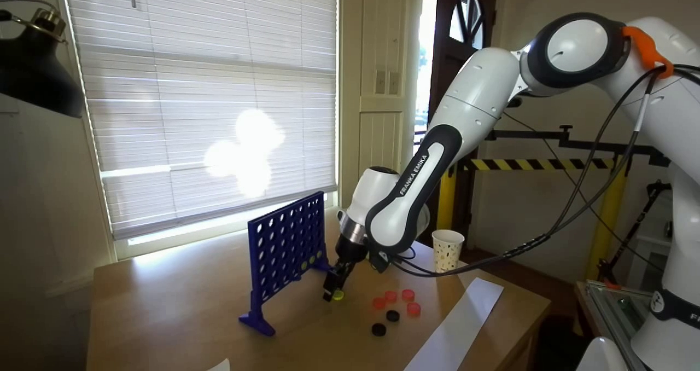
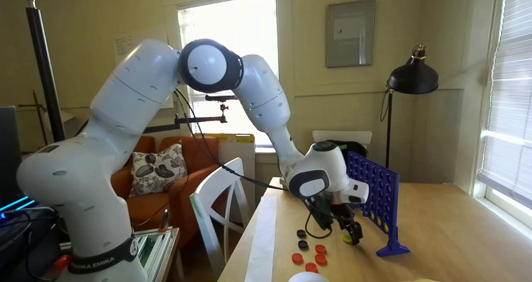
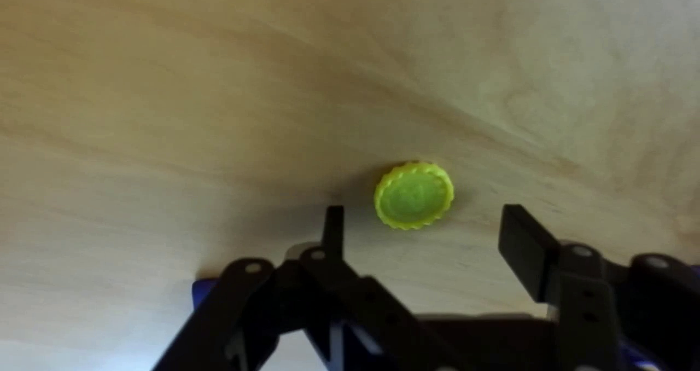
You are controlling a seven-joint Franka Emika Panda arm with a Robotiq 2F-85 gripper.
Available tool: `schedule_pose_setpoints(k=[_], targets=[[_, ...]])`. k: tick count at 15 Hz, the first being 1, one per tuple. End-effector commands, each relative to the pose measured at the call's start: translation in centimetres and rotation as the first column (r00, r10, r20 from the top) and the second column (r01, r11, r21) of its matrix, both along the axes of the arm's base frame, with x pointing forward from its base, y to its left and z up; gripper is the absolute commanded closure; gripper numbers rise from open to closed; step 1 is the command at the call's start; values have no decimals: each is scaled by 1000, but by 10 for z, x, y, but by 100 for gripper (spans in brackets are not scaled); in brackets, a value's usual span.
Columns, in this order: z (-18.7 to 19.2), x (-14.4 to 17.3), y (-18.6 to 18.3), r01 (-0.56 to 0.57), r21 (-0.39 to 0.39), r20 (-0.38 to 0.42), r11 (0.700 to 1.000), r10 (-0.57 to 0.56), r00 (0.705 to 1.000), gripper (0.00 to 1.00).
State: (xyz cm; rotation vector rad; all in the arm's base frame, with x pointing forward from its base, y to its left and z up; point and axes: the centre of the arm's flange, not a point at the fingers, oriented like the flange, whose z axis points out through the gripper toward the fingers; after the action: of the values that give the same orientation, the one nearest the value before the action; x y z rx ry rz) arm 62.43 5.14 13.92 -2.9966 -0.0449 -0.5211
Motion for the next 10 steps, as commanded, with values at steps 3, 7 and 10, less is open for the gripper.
schedule_pose_setpoints(k=[3,7,10], targets=[[-4,3,1,-14,-16,-45,1000,13,999,42],[-3,6,-6,-17,-27,-47,999,16,999,69],[-2,8,-6,-20,-30,-48,999,19,999,88]])
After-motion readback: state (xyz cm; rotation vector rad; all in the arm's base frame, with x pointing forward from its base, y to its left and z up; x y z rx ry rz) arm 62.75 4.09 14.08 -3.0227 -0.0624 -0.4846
